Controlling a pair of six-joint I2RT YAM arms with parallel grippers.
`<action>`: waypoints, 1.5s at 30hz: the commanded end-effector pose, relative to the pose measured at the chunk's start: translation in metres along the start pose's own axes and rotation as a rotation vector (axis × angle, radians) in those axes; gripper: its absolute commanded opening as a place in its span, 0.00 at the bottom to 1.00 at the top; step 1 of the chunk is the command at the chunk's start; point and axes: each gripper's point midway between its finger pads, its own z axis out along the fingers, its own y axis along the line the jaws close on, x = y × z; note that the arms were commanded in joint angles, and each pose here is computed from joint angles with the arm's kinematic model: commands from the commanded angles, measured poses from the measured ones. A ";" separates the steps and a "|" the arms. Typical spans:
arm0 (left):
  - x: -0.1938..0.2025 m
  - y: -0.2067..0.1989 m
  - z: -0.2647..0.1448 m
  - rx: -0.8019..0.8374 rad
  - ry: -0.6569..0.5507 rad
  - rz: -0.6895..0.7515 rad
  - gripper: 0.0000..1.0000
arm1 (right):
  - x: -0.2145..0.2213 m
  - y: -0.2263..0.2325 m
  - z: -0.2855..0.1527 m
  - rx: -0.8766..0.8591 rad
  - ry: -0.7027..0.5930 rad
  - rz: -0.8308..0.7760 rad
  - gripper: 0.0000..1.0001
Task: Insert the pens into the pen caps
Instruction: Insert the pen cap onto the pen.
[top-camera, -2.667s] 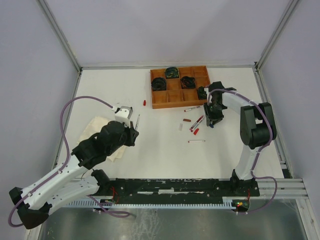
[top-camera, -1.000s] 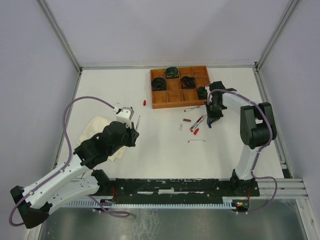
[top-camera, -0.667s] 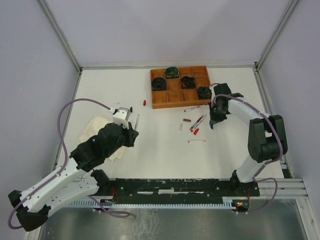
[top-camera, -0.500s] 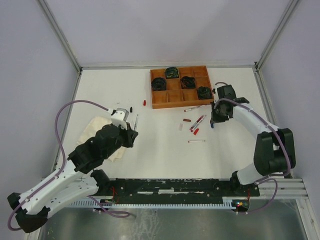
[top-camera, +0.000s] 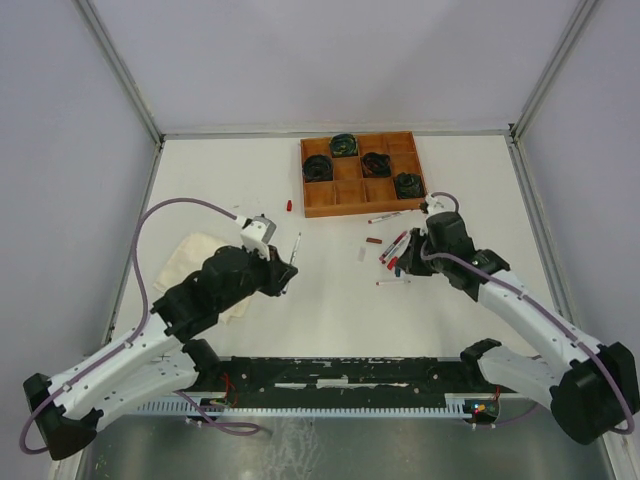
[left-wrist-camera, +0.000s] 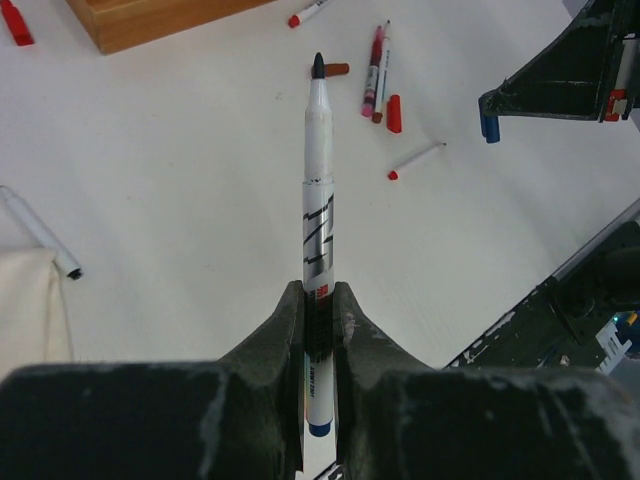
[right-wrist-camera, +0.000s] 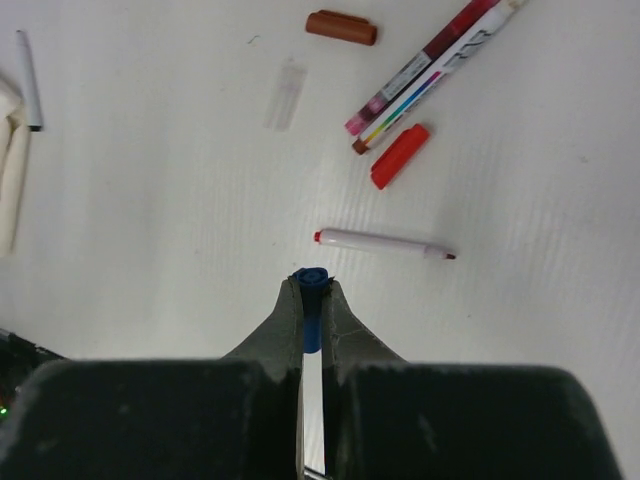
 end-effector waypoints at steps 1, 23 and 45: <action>-0.001 -0.032 0.015 0.160 -0.013 -0.066 0.03 | -0.009 0.037 -0.011 -0.138 -0.129 0.133 0.01; 0.006 -0.087 0.009 0.503 -0.067 -0.176 0.03 | -0.049 0.151 -0.077 -0.621 -0.452 0.374 0.04; 0.011 -0.098 0.004 0.571 -0.040 -0.146 0.03 | -0.069 0.195 -0.098 -0.715 -0.529 0.336 0.08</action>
